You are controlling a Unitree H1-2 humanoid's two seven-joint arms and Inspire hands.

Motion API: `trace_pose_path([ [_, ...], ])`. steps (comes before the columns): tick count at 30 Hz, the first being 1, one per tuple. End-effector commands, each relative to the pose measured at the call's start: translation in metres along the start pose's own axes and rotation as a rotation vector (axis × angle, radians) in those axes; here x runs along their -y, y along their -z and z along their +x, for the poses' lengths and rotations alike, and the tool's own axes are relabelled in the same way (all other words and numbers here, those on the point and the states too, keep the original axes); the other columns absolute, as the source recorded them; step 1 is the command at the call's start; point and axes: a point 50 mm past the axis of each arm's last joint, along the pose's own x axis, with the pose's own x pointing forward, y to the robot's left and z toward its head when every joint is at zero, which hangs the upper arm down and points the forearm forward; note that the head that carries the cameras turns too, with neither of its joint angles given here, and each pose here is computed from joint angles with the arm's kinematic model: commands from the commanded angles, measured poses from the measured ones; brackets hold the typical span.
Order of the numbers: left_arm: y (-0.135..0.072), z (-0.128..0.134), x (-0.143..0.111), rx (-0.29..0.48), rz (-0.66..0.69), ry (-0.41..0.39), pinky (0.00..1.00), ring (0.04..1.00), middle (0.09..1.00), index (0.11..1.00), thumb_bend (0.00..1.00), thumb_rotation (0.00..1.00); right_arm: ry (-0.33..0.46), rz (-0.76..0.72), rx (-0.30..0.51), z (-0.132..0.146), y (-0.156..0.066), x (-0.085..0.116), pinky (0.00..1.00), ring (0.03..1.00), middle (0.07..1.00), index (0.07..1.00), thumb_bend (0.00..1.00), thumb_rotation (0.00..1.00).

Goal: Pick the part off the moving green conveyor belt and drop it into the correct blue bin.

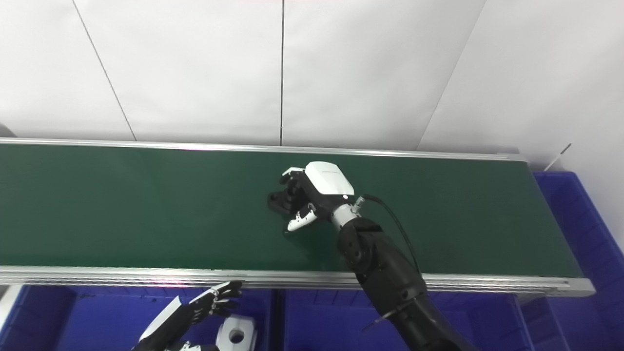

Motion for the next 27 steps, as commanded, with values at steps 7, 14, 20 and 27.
trace_pose_path([
  [7,-0.009,0.003,-0.008,0.064,0.015,-0.022,0.75,0.799,0.869,0.898,0.90,0.75,0.029,-0.100,-0.003,-0.006,-0.002,0.005,0.31,0.370,0.493,0.543,0.51,0.00],
  [14,-0.009,0.004,-0.009,0.065,0.011,-0.027,0.74,0.799,0.870,0.896,0.90,0.75,0.042,-0.144,0.002,-0.014,0.002,0.005,0.30,0.364,0.488,0.546,0.51,0.00],
  [20,-0.010,0.005,-0.008,0.068,0.004,-0.030,0.74,0.799,0.869,0.897,0.89,0.74,0.067,-0.149,0.014,-0.025,0.005,0.005,0.30,0.364,0.491,0.543,0.51,0.00],
  [27,-0.010,0.004,-0.009,0.070,-0.001,-0.030,0.74,0.806,0.873,0.894,0.89,0.73,0.203,-0.065,0.099,-0.058,-0.010,0.021,0.26,0.413,0.469,0.520,0.52,0.00],
])
